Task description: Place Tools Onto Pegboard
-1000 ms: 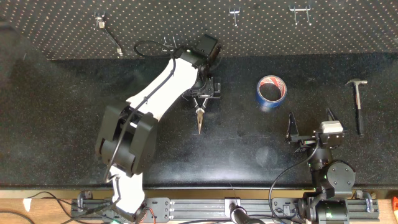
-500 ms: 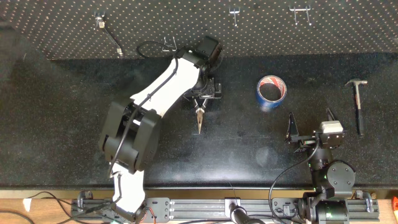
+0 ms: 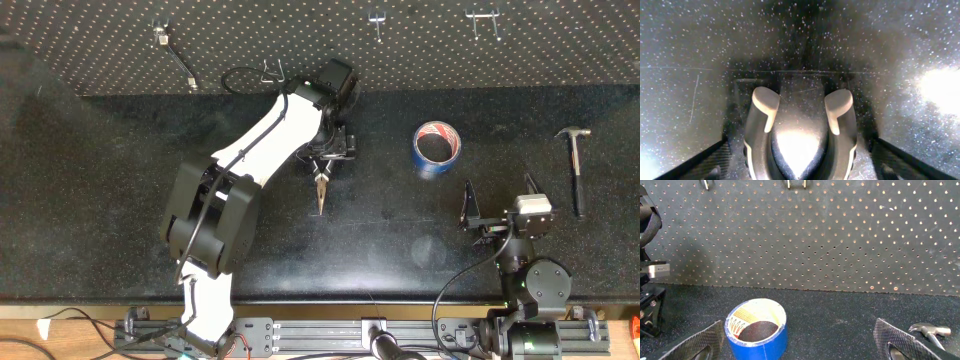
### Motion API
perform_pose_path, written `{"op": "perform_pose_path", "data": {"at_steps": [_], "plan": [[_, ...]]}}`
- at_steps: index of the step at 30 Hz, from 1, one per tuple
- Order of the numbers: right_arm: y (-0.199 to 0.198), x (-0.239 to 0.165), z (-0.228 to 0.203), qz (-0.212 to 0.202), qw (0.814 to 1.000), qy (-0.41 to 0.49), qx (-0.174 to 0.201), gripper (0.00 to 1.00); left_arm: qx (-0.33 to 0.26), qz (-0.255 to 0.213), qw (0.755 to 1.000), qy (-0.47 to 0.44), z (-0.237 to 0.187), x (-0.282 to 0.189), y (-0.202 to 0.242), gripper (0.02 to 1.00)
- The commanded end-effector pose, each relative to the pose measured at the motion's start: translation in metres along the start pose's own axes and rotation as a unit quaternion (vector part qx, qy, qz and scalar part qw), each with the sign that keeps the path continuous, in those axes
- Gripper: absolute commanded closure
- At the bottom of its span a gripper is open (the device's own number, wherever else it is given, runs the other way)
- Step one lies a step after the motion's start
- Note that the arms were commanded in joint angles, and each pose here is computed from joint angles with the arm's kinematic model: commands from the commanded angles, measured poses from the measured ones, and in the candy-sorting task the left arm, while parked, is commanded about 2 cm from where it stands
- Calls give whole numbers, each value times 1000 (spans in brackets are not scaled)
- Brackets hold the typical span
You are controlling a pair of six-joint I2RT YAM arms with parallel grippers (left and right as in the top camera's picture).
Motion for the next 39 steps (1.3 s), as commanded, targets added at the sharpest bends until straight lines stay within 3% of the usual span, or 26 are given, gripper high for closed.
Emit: {"op": "perform_pose_path", "data": {"at_steps": [1,6,11,15,19,20,25,30,33,34,36,39], "plan": [[1,0,-1,5,1000,0,-4,25,0,7,1000,15,-4,15,-1,246],[1,0,-1,5,1000,0,-4,25,0,4,1000,9,-2,15,-2,470],[1,0,-1,5,1000,0,-4,25,0,4,1000,9,-2,15,-2,492],[1,0,-1,5,1000,0,-4,25,0,4,1000,9,-2,15,-2,680],[1,0,0,5,1000,0,-4,25,2,4,1000,10,-2,15,-2,733],[1,0,-1,5,1000,0,-4,25,2,5,1000,9,-2,15,-2,991],[1,0,0,5,1000,0,-4,25,12,33,999,-23,1,2,-2,991],[1,0,0,5,1000,0,-4,27,27,70,985,-153,-5,-96,1,989],[1,0,-1,5,1000,0,-4,25,-13,91,955,-283,-23,-176,38,991],[1,0,-1,5,1000,0,-4,25,-35,77,941,-326,-27,-188,51,991],[1,0,-1,5,1000,0,-4,25,-107,32,893,-436,-20,-195,84,991],[1,0,-1,5,1000,0,-4,25,-82,35,838,-538,-1,-195,96,991]]}}
Point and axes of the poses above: each gripper's point midway between its finger pads, its own x axis out along the fingers, its own y axis along the line the jaws close on, z = x × y, the point moved 5 cm from there along -x, back along the fingers, and after that the axes turned 6 degrees about x, right-handed, at the moved point
